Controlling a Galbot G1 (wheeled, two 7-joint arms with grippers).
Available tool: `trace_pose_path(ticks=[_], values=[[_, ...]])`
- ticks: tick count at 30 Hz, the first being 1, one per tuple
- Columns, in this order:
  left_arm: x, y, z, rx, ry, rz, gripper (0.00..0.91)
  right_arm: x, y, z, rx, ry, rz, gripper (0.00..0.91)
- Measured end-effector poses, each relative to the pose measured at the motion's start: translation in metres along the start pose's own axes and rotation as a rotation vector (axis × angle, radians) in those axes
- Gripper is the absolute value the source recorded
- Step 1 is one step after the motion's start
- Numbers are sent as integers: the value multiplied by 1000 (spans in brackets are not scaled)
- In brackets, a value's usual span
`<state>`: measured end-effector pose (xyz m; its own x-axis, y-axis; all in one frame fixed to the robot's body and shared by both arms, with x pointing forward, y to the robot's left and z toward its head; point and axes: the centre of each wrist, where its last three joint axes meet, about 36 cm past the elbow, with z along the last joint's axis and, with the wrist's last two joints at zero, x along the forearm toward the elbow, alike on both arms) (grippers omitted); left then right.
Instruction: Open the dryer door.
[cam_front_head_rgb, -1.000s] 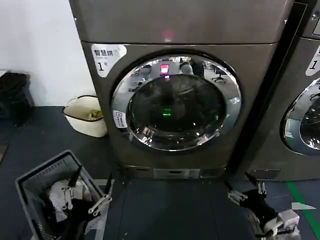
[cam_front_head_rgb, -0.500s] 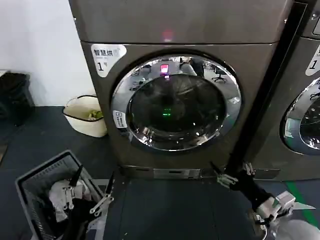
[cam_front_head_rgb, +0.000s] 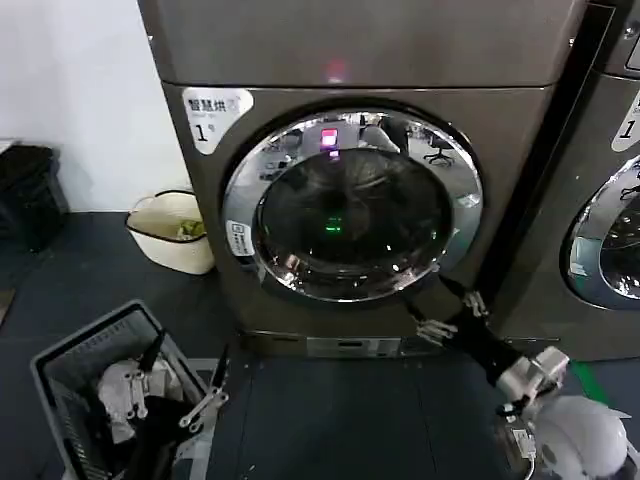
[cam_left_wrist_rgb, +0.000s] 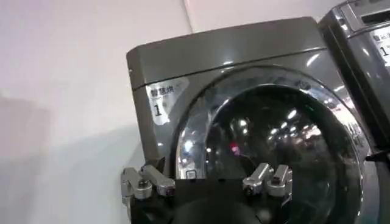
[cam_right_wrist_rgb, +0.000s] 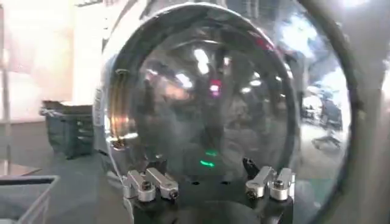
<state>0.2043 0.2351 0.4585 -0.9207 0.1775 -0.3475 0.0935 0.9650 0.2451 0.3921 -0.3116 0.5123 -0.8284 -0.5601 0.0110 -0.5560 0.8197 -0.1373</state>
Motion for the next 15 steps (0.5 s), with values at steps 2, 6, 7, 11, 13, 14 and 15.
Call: trace_pose_path(ticks=[2, 6, 7, 11, 13, 14, 15], values=[[0, 0, 0, 1, 0, -2, 907, -7, 0, -1, 5, -4, -9, 907], [0, -2, 0, 6, 1, -2, 907, -22, 1, -5, 14, -17, -32, 907], [-1, -2, 0, 5, 1, -1, 907, -25, 1, -6, 17, -21, -38, 907], [-1, -3, -1, 6, 0, -5, 907, -39, -1, -10, 29, -34, -65, 907], [-1, -3, -1, 6, 1, -5, 907, -46, -2, -13, 29, -46, -85, 907], [-1, -3, 0, 6, 3, -5, 907, -50, -2, -14, 30, -53, -96, 907], [0, -3, 1, 6, 6, -5, 907, -54, -2, -15, 30, -59, -107, 907]])
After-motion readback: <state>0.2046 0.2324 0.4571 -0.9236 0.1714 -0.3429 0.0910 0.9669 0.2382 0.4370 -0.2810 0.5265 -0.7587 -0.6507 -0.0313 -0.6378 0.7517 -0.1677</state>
